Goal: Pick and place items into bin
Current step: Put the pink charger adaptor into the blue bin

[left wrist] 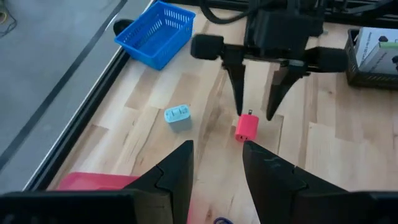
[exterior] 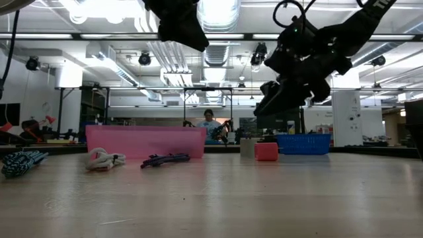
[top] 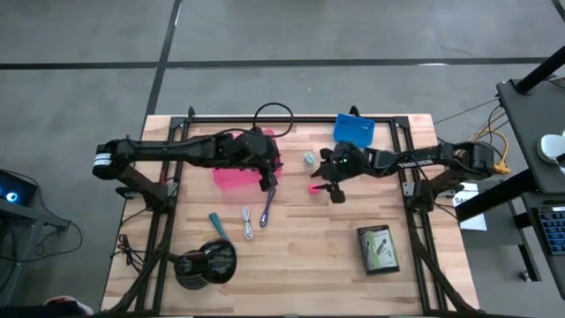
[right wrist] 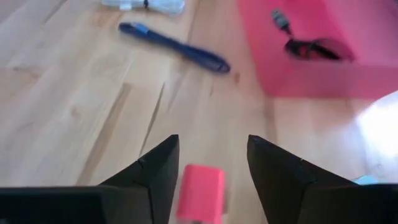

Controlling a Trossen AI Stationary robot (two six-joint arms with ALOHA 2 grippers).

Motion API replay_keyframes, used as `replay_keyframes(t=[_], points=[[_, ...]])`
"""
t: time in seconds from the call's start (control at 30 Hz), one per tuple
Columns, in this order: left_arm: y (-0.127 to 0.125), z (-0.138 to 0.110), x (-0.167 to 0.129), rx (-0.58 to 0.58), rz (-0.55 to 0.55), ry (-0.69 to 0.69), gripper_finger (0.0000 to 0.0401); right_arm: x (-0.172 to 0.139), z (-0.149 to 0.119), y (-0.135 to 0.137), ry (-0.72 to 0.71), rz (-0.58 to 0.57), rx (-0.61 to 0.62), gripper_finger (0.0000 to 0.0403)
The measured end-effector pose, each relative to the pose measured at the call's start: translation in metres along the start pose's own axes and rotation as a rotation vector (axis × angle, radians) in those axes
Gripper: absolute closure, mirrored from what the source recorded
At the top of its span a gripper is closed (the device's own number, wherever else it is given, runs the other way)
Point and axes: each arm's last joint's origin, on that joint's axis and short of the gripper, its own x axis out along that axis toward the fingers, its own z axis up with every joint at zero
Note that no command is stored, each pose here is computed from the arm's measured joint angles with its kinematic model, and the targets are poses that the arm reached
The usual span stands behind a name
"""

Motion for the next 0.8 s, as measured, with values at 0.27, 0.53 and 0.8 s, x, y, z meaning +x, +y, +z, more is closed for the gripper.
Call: replay_keyframes(t=[0.27,0.53,0.8], points=[[0.001,0.000,0.000,-0.002,0.024,-0.002,0.0278,0.019,-0.019,0.002,0.103,0.040,0.032,0.0214],[0.001,0.000,0.000,-0.003,0.025,-0.003,0.0278,0.028,-0.027,0.001,0.136,0.051,0.038,0.0207],[0.001,0.000,0.000,-0.003,0.026,-0.003,0.0278,0.034,-0.034,0.002,0.169,0.065,0.021,0.0207]])
